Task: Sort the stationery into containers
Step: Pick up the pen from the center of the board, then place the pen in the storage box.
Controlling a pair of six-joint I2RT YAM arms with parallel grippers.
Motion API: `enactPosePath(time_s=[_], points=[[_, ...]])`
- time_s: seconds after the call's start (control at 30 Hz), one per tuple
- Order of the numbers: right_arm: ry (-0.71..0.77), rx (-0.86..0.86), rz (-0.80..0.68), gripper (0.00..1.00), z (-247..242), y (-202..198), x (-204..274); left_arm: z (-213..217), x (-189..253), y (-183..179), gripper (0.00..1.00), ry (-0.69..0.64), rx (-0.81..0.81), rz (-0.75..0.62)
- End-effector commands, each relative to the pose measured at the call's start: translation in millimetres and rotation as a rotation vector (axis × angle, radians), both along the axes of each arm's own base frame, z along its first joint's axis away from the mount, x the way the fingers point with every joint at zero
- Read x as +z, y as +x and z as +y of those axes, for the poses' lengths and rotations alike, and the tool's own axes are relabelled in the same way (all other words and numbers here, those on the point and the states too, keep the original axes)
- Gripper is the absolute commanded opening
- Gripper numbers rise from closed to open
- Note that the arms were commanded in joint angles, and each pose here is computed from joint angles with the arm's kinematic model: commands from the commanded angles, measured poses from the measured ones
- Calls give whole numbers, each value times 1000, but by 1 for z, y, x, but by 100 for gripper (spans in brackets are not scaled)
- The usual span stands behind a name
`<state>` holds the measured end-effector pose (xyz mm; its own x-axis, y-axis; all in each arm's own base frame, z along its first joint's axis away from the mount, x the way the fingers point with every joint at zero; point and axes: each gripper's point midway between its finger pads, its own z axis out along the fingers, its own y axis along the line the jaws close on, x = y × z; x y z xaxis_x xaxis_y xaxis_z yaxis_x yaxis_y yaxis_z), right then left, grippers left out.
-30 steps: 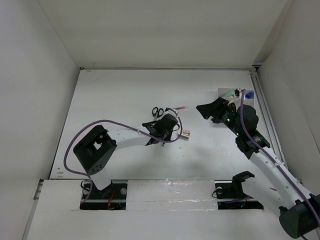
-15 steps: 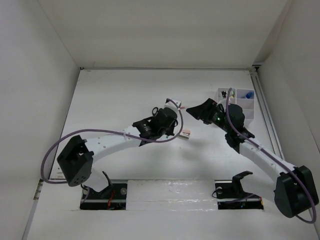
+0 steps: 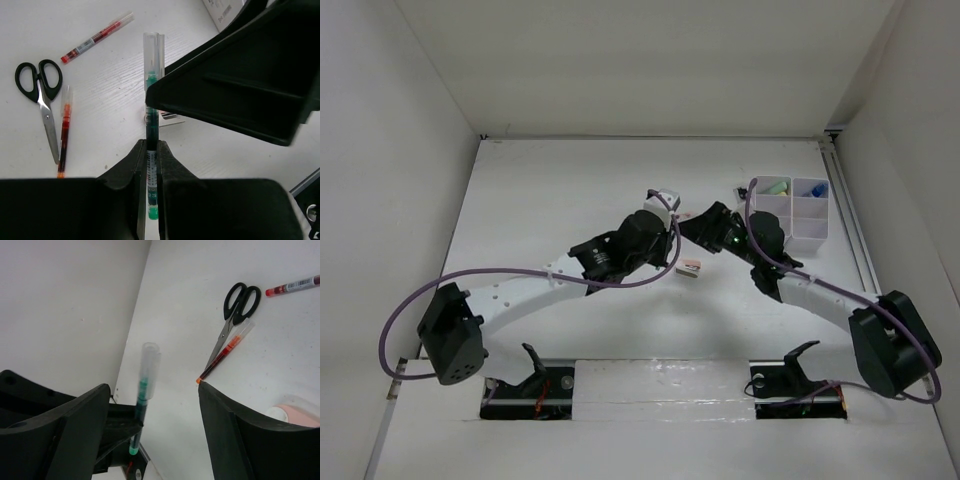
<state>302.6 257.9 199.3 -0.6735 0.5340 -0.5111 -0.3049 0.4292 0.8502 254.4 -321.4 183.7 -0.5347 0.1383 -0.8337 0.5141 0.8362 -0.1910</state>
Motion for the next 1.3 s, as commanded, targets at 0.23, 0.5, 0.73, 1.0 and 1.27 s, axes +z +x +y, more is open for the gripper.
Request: enactPosePath(time_s=[0.23,0.5,0.73,1.0,1.27], points=[[120,75,-87,50,30,0,31,-4,46,-4,0,-114,-39,-83],[153,114,-106,8,38,-7,43,-4,33,0,0,-84,-20,-75],[117,54,-139,0,25,3,52,7,25,7,58,-48,52,-74],[-201,-346,-342,0,-96,87,80,48,23,12,100,-7,269,-57],[-404,-735,-369,0,-210,128,91,73,9,12,100,-17,368,0]])
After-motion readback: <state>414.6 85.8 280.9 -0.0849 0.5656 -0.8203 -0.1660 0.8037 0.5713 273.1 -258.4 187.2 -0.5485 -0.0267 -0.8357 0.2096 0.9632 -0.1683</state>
